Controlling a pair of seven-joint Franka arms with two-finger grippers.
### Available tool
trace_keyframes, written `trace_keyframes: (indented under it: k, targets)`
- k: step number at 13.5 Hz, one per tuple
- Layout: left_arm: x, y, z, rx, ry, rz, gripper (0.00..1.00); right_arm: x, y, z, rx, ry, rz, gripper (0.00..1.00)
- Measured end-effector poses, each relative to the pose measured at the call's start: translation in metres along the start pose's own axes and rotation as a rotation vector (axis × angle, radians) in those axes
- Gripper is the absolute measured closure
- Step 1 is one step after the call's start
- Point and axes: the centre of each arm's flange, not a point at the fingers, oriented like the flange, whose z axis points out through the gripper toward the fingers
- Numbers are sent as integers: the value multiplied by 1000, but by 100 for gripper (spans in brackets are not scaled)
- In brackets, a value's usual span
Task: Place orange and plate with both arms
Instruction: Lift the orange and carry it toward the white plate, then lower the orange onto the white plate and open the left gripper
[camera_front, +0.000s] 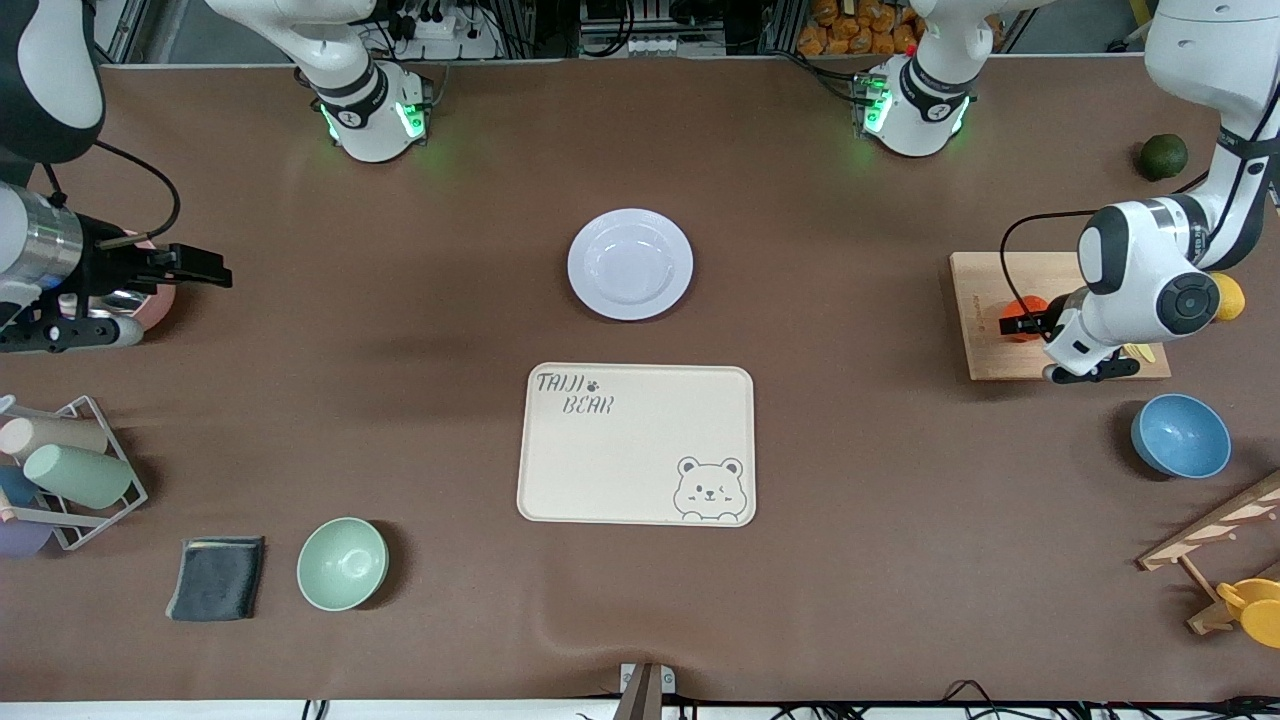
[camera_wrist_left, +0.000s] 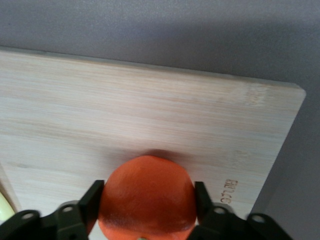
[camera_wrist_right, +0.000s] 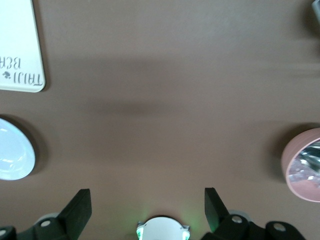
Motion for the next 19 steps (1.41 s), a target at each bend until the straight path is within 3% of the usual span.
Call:
trace_keyframes:
  k: [4, 7, 12, 15, 17, 19]
  targets:
    - [1, 5, -2, 2, 7, 10, 29, -1, 20, 27, 70, -47, 36, 0]
    - [15, 47, -32, 12, 66, 39, 29, -1, 22, 38, 70, -1, 43, 0]
    - [24, 168, -150, 0, 176, 53, 29, -19, 20, 68, 103, 41, 59, 0]
    - [-13, 281, -201, -40, 192, -51, 29, -31, 20, 97, 127, 91, 81, 0]
    - [-48, 353, -211, -58, 193, -110, 29, -41, 18, 115, 145, 90, 92, 0]
    - [-76, 405, -200, -60, 177, -152, 29, -47, 12, 127, 216, 76, 110, 0]
